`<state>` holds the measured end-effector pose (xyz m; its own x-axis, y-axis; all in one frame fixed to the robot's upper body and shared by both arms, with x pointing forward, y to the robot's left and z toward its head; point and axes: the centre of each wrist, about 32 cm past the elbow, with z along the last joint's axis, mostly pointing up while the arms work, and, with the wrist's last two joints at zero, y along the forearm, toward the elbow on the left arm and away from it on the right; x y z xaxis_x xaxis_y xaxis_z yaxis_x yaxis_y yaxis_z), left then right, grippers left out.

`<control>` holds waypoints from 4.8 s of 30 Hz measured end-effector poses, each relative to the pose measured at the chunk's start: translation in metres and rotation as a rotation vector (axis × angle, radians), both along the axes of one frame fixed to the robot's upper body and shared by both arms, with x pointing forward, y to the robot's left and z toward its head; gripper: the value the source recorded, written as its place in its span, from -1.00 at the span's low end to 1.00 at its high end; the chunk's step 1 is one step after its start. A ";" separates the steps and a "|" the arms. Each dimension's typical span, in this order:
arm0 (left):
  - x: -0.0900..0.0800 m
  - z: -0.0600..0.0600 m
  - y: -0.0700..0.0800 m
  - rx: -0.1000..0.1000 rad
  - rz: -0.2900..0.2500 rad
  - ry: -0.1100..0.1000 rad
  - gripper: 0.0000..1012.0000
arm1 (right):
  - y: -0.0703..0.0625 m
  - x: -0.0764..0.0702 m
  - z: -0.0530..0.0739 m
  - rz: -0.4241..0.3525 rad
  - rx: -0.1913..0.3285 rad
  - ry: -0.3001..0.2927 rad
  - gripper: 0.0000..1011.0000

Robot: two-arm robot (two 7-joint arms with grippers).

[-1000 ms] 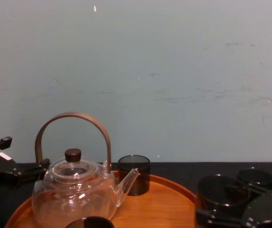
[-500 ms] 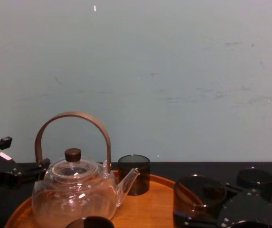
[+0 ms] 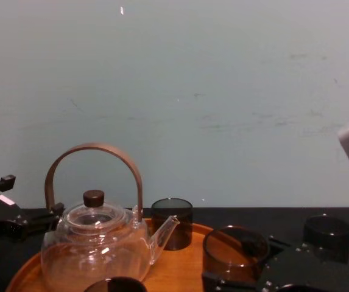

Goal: Pick up the glass from the table and place it on the tray.

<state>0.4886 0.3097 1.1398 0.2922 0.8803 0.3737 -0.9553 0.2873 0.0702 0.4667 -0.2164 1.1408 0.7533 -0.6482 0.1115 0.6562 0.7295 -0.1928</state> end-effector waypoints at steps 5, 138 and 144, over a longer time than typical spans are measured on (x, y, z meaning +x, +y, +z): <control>0.000 0.000 0.000 0.000 0.000 0.000 0.99 | 0.003 0.001 -0.001 0.008 0.002 0.002 0.79; 0.000 0.000 0.000 0.000 0.000 0.000 0.99 | 0.008 0.008 -0.033 0.073 0.030 0.109 0.98; 0.000 0.000 0.000 0.000 0.000 0.000 1.00 | -0.002 0.002 -0.034 0.058 0.017 0.112 0.98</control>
<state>0.4886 0.3096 1.1398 0.2923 0.8803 0.3737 -0.9552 0.2874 0.0702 0.4685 -0.2189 1.1069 0.7966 -0.6044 0.0136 0.5879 0.7693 -0.2502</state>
